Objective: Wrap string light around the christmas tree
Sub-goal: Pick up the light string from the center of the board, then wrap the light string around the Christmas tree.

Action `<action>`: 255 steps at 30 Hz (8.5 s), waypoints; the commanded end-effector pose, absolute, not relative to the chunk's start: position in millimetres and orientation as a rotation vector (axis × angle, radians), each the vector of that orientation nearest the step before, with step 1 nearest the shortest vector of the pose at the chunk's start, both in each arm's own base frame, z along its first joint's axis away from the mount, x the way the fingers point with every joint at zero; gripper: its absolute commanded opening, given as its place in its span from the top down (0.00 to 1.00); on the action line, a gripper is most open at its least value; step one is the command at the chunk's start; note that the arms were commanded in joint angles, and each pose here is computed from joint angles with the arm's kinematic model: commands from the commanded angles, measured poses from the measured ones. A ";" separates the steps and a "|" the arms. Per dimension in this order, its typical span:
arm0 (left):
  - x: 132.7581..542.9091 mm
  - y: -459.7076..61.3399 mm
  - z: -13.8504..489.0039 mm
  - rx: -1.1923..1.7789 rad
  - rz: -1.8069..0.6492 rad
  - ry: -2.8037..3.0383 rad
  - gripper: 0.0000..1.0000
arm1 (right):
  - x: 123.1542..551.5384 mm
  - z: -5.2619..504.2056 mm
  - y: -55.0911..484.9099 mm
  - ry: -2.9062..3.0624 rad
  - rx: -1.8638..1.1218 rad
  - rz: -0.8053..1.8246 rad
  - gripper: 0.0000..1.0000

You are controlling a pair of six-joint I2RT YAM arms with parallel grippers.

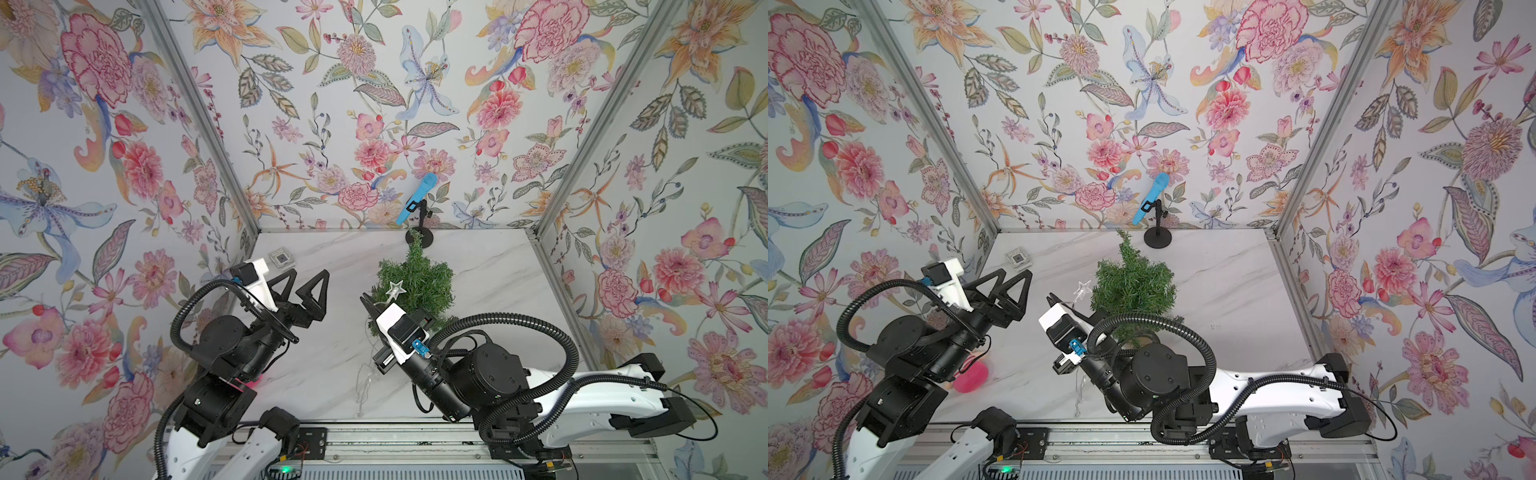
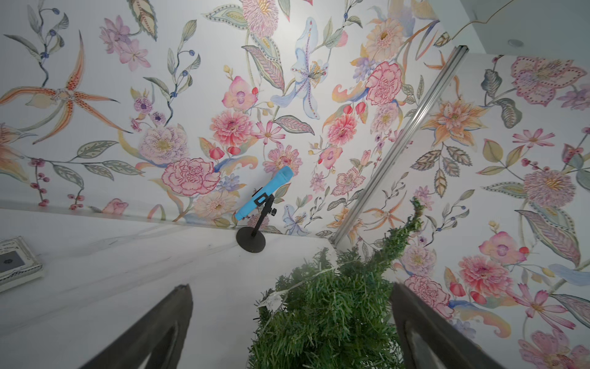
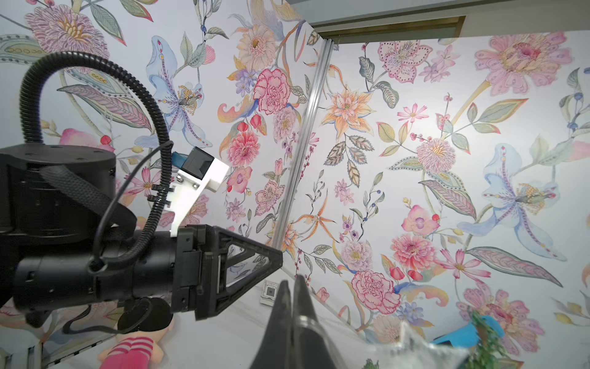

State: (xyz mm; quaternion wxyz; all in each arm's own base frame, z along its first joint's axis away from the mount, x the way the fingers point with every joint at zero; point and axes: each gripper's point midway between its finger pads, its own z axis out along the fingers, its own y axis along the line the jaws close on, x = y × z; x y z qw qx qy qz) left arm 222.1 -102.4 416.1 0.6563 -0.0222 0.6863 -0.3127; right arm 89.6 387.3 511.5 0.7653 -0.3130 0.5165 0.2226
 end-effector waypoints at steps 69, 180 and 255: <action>235.5 -188.5 295.1 0.561 -0.712 1.586 0.45 | 170.2 563.6 173.3 1.217 -0.416 0.092 1.00; 176.8 -369.1 385.5 1.140 -0.697 1.187 0.37 | 275.5 638.6 61.3 1.229 -0.092 -0.096 1.00; 279.8 -464.4 307.8 0.951 -0.420 1.495 1.00 | 199.4 419.5 56.0 1.646 -0.070 0.288 1.00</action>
